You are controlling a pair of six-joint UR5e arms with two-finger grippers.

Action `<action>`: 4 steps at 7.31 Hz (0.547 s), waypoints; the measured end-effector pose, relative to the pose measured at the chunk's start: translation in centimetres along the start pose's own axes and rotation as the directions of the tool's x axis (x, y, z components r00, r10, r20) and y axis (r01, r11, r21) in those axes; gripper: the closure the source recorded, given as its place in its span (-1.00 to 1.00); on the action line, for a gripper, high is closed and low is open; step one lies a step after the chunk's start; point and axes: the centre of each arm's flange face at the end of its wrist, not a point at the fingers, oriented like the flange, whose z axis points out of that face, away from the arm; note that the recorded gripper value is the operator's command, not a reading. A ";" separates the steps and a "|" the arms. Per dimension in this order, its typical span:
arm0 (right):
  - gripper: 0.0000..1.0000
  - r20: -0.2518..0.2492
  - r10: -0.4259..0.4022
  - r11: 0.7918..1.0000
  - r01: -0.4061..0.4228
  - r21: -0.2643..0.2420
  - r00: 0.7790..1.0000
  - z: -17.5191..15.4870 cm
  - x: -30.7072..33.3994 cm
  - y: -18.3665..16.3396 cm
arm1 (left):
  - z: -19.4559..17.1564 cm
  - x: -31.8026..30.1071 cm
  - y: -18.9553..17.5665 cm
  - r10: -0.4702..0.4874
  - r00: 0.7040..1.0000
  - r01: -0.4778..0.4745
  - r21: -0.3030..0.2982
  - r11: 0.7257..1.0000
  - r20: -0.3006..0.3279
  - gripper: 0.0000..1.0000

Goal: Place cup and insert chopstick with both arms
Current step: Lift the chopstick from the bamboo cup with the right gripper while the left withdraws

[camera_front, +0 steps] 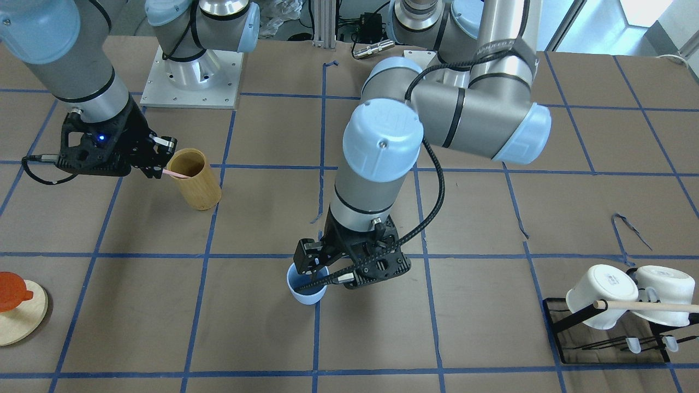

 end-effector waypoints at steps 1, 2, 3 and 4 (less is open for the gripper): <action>0.92 0.007 -0.001 1.000 0.001 0.012 1.000 -2.0 -0.1 -0.3 | -3.2 -1.6 -0.1 0.008 1.000 -0.008 0.018 1.000 -0.006 -1.00; 0.92 0.012 -0.003 1.000 0.003 0.024 1.000 -4.5 -0.2 -0.6 | -5.3 -3.9 -0.1 0.033 0.999 -0.033 0.012 0.999 0.015 -1.00; 1.00 0.018 -0.008 0.999 0.007 0.044 1.000 -7.0 -0.3 -0.9 | -7.0 -6.1 0.8 0.102 0.993 -0.102 -0.012 0.995 0.059 -1.00; 1.00 0.048 -0.016 0.997 0.012 0.078 0.999 -9.1 -0.8 -1.3 | -8.4 -7.9 2.1 0.160 0.983 -0.157 -0.039 0.987 0.095 -1.00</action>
